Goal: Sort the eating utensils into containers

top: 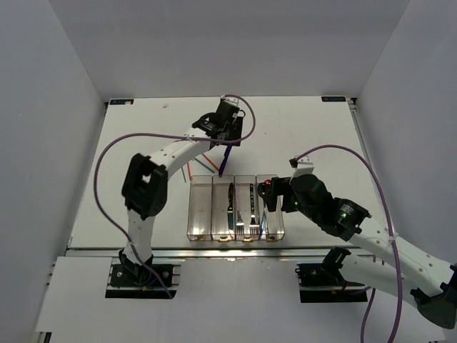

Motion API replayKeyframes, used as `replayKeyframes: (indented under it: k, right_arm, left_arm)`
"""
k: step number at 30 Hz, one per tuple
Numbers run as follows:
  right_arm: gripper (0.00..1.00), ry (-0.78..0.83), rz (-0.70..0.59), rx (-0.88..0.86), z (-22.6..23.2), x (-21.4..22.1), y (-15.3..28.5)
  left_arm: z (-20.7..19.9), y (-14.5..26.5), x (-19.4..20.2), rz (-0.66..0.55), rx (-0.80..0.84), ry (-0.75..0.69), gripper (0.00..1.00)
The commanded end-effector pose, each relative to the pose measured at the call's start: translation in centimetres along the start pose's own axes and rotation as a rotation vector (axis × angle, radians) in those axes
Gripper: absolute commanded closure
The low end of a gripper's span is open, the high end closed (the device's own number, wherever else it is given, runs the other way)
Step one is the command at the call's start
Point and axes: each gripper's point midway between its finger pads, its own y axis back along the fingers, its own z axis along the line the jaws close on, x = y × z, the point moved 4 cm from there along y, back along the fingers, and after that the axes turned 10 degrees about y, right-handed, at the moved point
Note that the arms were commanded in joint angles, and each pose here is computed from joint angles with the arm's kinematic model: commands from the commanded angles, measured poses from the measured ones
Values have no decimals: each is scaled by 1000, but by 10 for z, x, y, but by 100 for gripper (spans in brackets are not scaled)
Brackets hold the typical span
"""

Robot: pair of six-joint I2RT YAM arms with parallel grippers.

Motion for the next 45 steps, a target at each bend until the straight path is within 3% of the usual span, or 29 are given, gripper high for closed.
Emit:
replayKeyframes:
  k: [1,5,9,16,24,32,43,45]
  right_arm:
    - [11,-19,-50,2,-2,-13,10]
    - [11,-2,-37,25,-6,-10,11]
    - [11,3,-37,41,-10,-9,11]
    - [11,6,-27,33,-8,-4,7]
    - [11,-3,-28,10,-6,-1,7]
    - [11,-6,-39,14,-8,-1,11]
    - [11,-6,-46,12,-9,-1,11]
    - [11,-9,-50,11,-9,-1,12]
  left_arm:
    - [16,-28,22,208,2,-129,24]
    - [20,-48,26,320,-26,-150,26]
    - [16,-50,27,331,-14,-140,28]
    - [20,-52,63,452,11,-122,34]
    - [17,-62,70,473,11,-137,36]
    - [22,-72,86,519,-14,-147,47]
    - [34,-82,120,619,-44,-167,52]
    - [36,-83,125,629,-46,-171,58]
